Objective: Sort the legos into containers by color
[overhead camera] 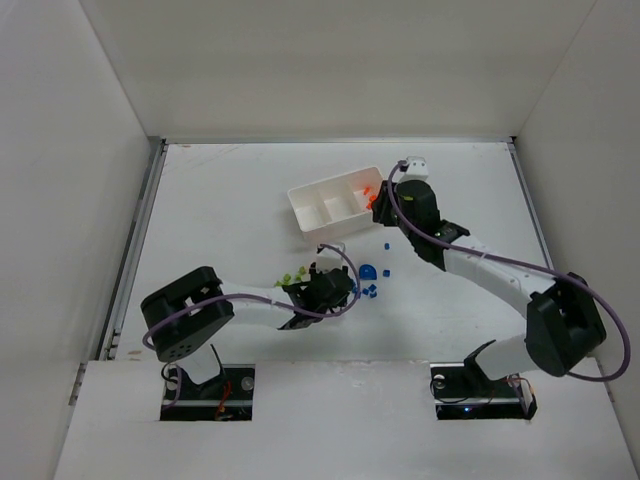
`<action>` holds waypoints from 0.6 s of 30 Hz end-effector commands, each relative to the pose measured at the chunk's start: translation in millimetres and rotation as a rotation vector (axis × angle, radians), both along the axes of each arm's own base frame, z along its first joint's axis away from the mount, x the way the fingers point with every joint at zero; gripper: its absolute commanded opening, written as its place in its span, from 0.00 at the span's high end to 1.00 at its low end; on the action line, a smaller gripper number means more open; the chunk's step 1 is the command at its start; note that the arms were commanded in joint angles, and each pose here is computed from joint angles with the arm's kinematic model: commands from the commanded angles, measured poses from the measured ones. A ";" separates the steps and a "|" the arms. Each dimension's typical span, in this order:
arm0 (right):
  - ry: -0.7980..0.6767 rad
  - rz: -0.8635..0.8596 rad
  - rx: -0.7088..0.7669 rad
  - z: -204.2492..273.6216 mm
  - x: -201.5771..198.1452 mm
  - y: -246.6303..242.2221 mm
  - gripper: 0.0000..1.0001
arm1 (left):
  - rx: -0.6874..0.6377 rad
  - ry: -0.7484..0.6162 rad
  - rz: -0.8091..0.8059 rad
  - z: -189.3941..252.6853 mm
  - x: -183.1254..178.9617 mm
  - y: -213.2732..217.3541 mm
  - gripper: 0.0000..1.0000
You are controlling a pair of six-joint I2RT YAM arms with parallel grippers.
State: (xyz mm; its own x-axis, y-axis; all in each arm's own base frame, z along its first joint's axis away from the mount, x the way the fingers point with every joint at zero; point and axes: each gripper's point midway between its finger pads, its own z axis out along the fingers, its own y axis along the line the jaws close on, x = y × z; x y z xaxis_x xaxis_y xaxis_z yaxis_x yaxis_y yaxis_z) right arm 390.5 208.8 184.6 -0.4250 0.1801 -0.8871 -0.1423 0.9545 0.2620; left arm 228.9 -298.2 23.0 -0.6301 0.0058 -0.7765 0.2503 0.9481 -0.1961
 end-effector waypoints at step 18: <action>-0.004 -0.165 0.140 -24.5 -63.2 -54.6 0.57 | -0.242 -0.172 0.016 132.0 24.3 -13.1 0.89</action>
